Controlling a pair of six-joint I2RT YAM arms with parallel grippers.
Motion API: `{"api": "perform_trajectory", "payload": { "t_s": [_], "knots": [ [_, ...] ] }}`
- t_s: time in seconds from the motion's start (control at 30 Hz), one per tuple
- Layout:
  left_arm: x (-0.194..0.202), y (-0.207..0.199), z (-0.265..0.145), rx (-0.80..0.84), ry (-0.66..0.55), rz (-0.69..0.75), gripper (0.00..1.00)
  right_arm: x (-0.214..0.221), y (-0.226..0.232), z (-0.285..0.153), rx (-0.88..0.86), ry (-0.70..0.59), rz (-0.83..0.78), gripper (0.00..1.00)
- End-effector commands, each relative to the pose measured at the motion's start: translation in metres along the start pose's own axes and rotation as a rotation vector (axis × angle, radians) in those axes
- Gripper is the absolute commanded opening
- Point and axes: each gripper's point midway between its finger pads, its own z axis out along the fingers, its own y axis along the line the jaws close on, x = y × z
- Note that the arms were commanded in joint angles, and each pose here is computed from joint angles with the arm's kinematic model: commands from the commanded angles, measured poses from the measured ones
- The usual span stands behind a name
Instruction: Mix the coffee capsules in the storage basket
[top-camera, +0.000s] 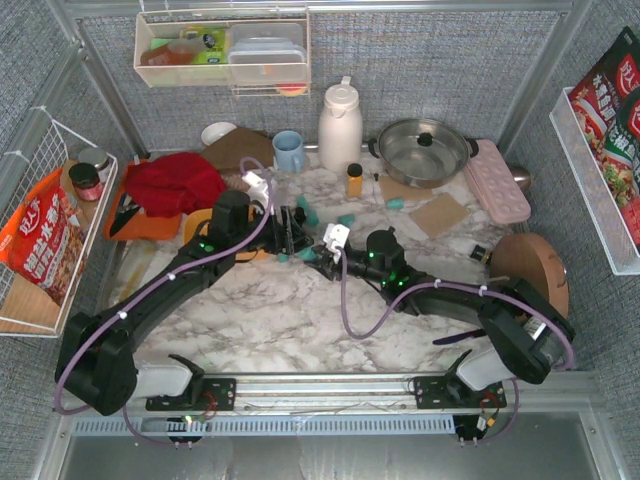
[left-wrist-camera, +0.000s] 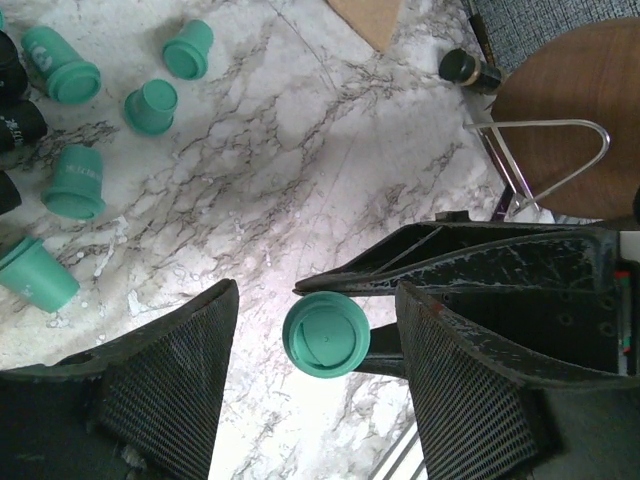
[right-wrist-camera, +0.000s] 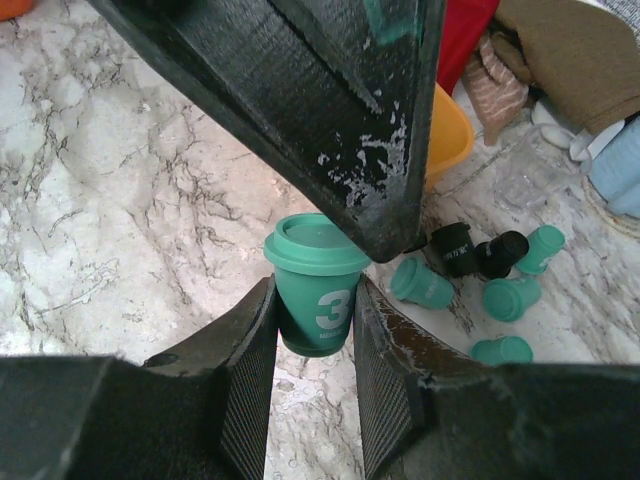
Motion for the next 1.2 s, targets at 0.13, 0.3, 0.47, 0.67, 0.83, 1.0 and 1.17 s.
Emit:
{"api": "perform_trajectory", "payload": {
  "t_s": [0.13, 0.3, 0.47, 0.67, 0.83, 1.0, 1.17],
  "knots": [
    [0.011, -0.007, 0.001, 0.041, 0.062, -0.019, 0.71, -0.02, -0.004, -0.004, 0.015, -0.063, -0.067, 0.13],
    [0.016, -0.009, 0.002, 0.057, 0.082, -0.03, 0.68, -0.023, -0.006, -0.006, 0.025, -0.067, -0.073, 0.13],
    [0.017, -0.012, 0.002, 0.076, 0.085, -0.038, 0.66, -0.025, -0.006, -0.007, 0.026, -0.069, -0.078, 0.13],
    [0.019, -0.015, 0.003, 0.096, 0.093, -0.047, 0.59, -0.028, -0.007, -0.008, 0.029, -0.072, -0.083, 0.15],
    [0.018, -0.019, 0.004, 0.112, 0.092, -0.052, 0.52, -0.028, -0.008, -0.008, 0.029, -0.071, -0.083, 0.16],
    [0.02, -0.018, 0.005, 0.11, 0.101, -0.057, 0.49, -0.027, -0.008, -0.008, 0.034, -0.067, -0.086, 0.19],
    [0.017, -0.02, 0.004, 0.11, 0.094, -0.053, 0.48, -0.027, -0.009, -0.008, 0.032, -0.061, -0.085, 0.3]
  ]
}}
